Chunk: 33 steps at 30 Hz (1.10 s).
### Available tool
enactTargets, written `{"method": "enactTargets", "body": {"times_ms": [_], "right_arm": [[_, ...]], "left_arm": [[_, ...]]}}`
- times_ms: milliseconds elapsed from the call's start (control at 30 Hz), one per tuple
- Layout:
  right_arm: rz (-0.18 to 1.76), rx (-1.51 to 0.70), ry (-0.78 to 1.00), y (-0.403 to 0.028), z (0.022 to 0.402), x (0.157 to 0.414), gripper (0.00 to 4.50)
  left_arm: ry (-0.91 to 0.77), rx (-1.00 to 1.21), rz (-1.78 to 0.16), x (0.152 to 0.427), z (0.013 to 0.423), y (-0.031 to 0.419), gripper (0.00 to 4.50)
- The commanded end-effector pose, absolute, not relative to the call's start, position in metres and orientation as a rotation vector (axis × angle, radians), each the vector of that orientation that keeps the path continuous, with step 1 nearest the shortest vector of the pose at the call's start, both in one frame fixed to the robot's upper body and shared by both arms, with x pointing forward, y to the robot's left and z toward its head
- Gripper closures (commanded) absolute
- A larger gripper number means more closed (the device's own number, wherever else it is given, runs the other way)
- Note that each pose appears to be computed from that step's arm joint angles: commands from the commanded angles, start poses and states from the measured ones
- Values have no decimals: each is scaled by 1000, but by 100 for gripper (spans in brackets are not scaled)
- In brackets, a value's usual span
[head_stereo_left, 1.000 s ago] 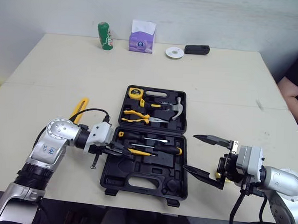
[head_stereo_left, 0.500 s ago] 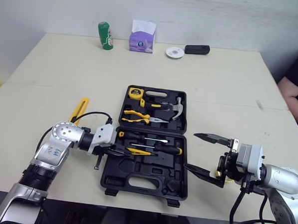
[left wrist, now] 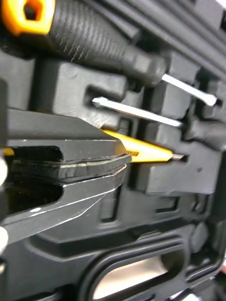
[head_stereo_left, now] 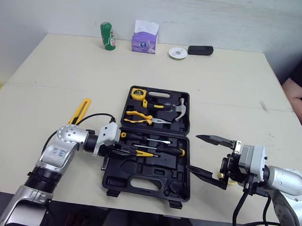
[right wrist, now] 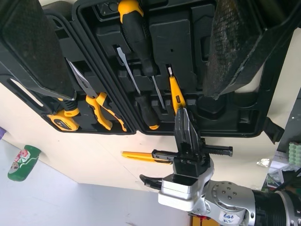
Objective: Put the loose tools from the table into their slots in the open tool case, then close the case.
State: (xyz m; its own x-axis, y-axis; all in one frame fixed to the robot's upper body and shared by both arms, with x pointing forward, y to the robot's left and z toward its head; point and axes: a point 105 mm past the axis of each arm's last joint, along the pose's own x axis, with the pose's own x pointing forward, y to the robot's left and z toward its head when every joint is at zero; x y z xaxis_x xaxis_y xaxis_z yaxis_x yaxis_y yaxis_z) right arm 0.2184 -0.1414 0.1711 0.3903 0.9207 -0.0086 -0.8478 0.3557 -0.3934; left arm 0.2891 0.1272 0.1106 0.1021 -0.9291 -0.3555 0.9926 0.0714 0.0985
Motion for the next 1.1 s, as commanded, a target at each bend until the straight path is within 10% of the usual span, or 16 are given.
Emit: {"method": "enactTargets", "body": {"times_ms": [33, 667, 1100], "right_arm": [[1172, -380, -257, -140, 179, 213, 0], [1158, -383, -242, -142, 178, 214, 0], [1065, -410, -249, -164, 179, 218, 0]], "left_arm": [[181, 299, -1435, 291, 120, 128, 448], [375, 572, -1366, 292, 64, 133, 448], [65, 491, -1392, 292, 102, 121, 448]]}}
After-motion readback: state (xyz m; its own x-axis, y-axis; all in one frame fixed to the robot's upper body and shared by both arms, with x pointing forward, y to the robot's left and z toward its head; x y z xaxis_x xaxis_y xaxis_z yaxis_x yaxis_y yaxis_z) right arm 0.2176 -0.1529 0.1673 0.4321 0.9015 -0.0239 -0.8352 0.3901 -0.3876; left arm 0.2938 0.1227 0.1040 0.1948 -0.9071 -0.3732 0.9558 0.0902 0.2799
